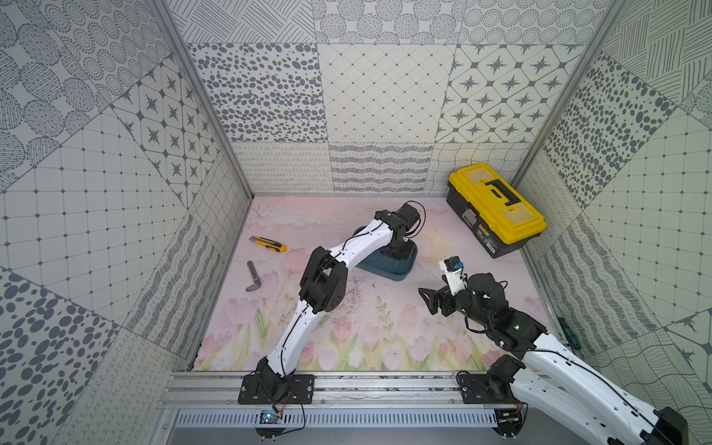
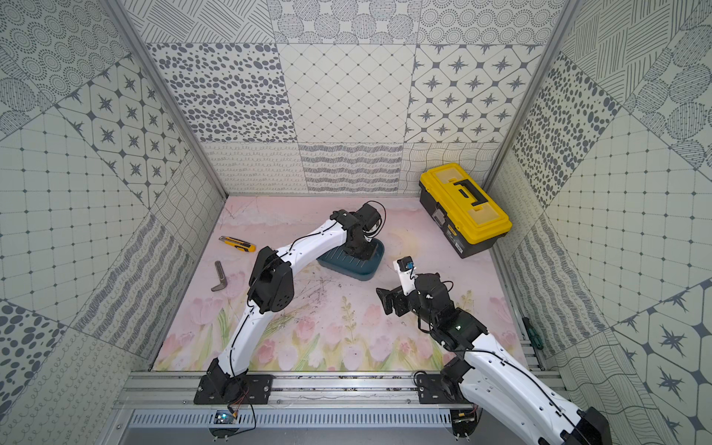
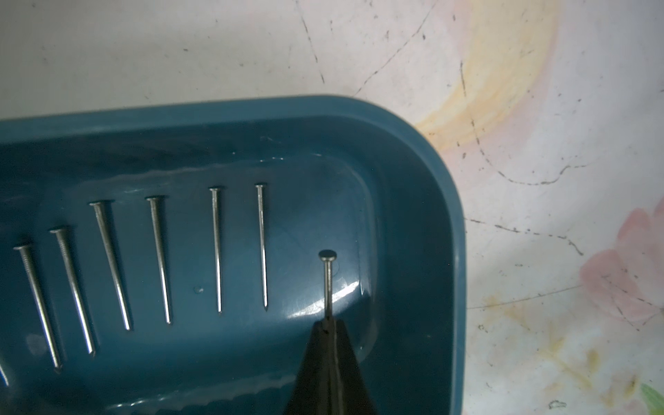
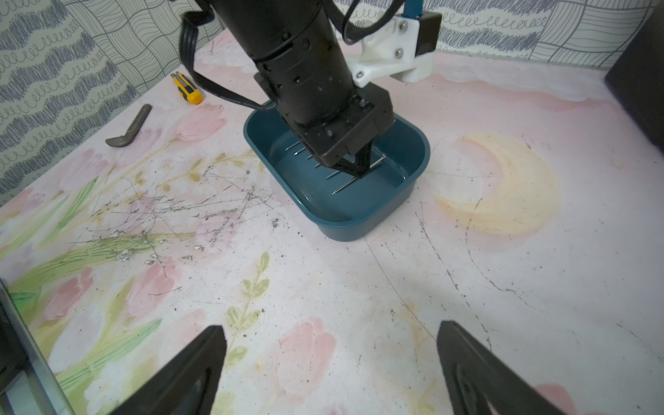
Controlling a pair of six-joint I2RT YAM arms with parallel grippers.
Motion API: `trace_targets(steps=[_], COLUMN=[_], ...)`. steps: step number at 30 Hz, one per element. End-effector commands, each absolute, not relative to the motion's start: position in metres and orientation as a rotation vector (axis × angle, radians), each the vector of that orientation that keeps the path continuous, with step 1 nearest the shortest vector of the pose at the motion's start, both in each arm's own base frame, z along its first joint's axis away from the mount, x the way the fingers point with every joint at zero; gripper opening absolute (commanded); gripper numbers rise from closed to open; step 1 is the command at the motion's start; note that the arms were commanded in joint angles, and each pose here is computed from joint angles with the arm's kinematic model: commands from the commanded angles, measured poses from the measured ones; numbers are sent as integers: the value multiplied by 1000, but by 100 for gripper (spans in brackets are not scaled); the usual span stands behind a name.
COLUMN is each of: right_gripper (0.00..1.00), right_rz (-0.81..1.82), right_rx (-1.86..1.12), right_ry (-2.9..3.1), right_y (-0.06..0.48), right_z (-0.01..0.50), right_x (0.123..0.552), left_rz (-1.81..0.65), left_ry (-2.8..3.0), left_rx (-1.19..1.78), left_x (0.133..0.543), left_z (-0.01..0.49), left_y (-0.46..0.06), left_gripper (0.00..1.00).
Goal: Put the nails on the desktop into the storage box
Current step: Place the nail in the storage box.
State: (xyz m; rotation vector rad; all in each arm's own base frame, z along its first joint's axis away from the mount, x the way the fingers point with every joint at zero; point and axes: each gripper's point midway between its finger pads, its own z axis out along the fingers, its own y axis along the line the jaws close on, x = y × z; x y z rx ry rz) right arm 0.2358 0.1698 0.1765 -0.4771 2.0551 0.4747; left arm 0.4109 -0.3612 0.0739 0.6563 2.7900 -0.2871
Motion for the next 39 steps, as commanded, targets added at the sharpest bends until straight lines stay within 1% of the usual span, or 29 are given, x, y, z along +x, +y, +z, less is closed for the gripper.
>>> trace_targets(steps=[1,16,39], right_gripper=[97,97,97], right_rz=[456,451,462], right_rx=[-455,-414,-393], right_ry=[2029,2032,2023], right_y=[169,168,162], right_z=[177,181,184], right_x=[246,270,269], left_rz=[-287,-266,-237], left_ry=[2763,2748,2759], left_rx=[629,628,650], left_x=[421,432,433], left_z=[70,60,41], left_y=[-367,-372,-374], left_gripper=[0,0,0])
